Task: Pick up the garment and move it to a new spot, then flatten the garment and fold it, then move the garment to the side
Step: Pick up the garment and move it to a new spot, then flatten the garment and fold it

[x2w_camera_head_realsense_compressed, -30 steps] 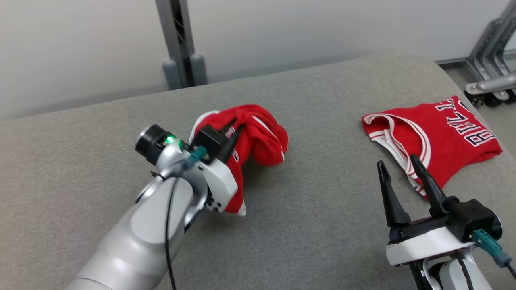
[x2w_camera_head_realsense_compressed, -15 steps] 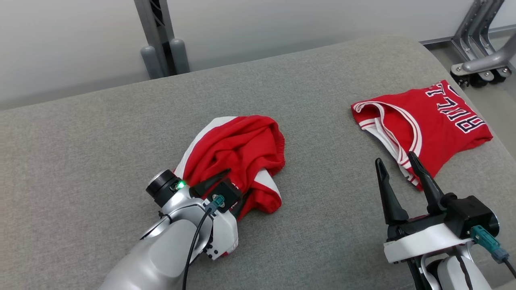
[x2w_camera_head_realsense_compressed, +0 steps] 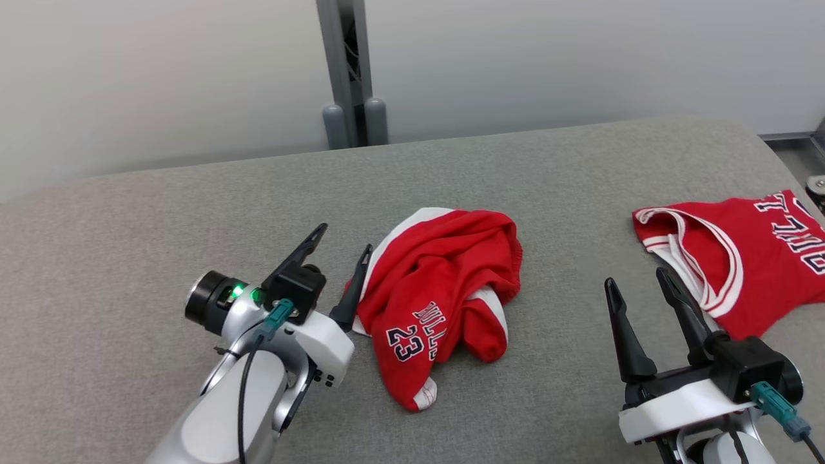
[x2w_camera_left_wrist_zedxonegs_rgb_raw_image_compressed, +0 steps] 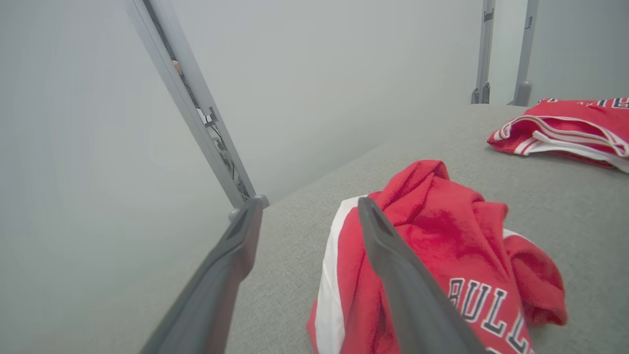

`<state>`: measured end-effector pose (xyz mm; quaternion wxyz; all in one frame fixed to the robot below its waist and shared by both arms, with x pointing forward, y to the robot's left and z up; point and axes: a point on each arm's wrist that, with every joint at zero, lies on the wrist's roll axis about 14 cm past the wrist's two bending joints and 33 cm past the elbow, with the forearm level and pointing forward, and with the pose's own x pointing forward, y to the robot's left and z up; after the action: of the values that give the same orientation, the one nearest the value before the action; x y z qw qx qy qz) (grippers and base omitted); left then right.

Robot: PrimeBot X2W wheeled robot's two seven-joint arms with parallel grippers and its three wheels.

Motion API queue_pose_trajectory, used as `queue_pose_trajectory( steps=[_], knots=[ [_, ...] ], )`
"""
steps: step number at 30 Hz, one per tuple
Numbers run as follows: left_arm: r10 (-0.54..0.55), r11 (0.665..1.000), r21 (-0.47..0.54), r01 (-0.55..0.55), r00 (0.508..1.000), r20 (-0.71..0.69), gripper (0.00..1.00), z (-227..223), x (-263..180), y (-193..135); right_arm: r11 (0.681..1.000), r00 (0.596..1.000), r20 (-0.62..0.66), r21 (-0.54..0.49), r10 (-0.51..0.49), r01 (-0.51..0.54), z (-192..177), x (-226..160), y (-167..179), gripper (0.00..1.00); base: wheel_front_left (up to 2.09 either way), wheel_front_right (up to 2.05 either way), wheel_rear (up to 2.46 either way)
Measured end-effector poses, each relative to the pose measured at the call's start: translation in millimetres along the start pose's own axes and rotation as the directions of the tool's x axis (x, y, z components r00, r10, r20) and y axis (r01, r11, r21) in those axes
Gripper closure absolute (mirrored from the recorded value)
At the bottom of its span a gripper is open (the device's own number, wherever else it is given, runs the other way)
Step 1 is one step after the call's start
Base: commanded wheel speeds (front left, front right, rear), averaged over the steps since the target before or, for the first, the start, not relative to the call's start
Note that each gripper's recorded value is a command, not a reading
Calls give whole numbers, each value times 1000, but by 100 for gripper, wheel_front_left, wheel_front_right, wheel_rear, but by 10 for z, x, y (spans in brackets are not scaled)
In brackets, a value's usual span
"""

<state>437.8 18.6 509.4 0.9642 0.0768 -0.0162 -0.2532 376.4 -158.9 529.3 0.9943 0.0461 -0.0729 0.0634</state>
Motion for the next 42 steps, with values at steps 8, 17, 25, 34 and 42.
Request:
queue_pose_trajectory(
  steps=[8, 17, 25, 34, 42],
  knots=[
    [251, 968, -50, -247, 965, 78, 0, 168, -497, 616, 998, 998, 11, 9, 63, -63, 20, 69, 212, 0, 0, 0, 0],
    [474, 878, -112, -465, 878, 71, 0, 69, -1165, 894, 994, 994, -18, 19, 109, -108, -74, 57, 372, 0, 0, 0, 0],
    [566, 822, -112, -559, 823, 43, 0, -51, -1578, 950, 993, 991, -66, 25, 118, -116, -223, 7, 399, 0, 0, 0, 0],
    [569, 819, -111, -562, 821, 42, 0, -60, -1596, 970, 993, 988, -93, 28, 121, -118, -312, 21, 398, 0, 0, 0, 0],
    [558, 826, -107, -553, 829, 23, 0, -125, -1557, 972, 987, 959, -238, -8, 156, -163, -747, -61, 435, 0, 0, 0, 0]
  ],
)
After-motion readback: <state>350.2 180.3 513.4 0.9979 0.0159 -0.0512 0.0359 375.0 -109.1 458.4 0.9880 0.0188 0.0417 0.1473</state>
